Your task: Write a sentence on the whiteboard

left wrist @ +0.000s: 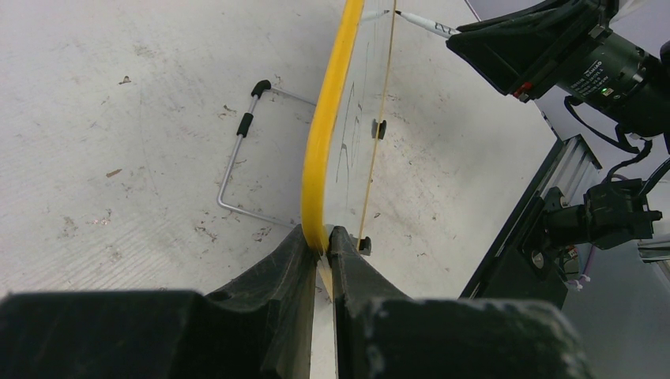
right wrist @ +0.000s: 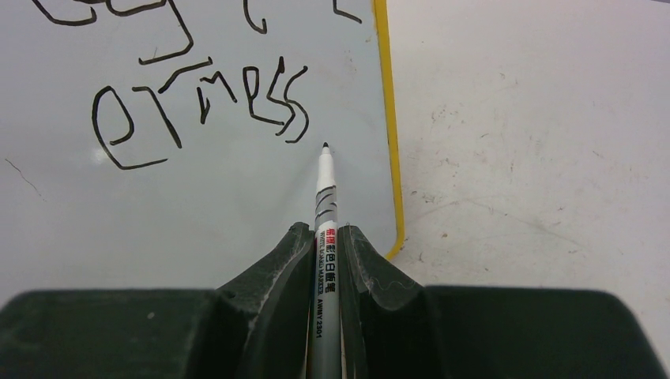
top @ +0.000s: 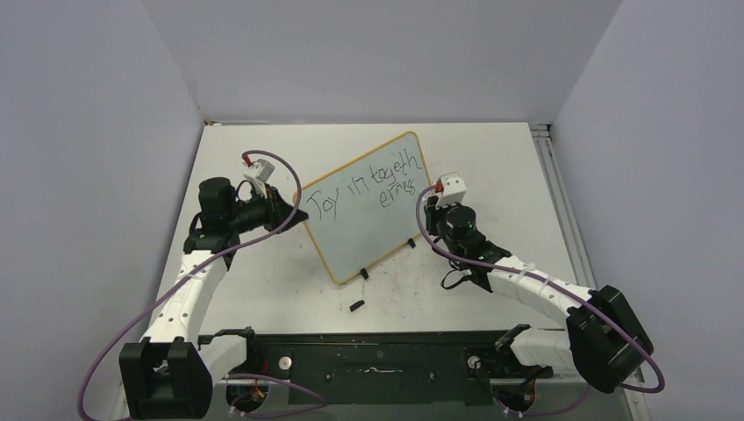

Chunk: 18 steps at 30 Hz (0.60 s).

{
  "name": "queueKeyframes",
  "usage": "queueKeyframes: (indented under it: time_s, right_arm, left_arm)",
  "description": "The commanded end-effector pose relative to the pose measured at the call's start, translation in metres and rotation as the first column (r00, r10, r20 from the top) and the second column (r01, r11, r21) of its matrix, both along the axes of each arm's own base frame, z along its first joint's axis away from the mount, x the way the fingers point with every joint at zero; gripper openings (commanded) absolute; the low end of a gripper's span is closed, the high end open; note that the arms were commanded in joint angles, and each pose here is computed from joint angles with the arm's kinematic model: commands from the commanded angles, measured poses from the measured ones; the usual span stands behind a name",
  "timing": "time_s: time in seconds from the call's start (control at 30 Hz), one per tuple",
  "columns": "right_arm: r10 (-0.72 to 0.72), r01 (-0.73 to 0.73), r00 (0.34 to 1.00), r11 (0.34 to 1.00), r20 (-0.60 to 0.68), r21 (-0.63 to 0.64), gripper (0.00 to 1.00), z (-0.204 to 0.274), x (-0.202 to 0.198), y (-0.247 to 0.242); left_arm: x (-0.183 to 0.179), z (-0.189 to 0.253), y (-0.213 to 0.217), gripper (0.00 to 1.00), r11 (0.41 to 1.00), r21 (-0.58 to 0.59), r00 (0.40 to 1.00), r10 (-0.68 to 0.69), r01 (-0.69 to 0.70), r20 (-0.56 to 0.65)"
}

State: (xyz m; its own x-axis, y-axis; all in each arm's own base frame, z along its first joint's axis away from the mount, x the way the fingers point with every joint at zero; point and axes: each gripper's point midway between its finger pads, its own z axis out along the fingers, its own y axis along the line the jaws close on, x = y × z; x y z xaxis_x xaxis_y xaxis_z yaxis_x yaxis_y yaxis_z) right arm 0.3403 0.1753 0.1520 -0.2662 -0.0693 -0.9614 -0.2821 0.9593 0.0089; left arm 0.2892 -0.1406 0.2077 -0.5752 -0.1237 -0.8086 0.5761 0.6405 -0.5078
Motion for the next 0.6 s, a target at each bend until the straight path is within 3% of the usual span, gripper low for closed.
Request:
queueKeyframes:
  time_s: [0.0, 0.3, 0.57]
  right_arm:
    - [0.005, -0.008, 0.999, 0.999, 0.054, 0.053, 0.05, 0.020, 0.012, 0.008]
    - [0.018, -0.021, 0.999, 0.999, 0.050, 0.050, 0.05, 0.018, 0.013, 0.011]
    - [-0.035, 0.024, 0.991, 0.996, 0.128, 0.087, 0.05, 0.054, 0.004, -0.006]
  left_arm:
    - [0.000, 0.000, 0.000, 0.00, 1.000, 0.015, 1.000, -0.006, 0.006, 0.014]
    - [0.000, 0.001, 0.000, 0.00, 1.000, 0.014, 1.000, -0.007, 0.006, 0.014]
    - [-0.002, 0.002, 0.000, 0.00, 1.000, 0.015, 1.000, -0.003, 0.002, 0.018]
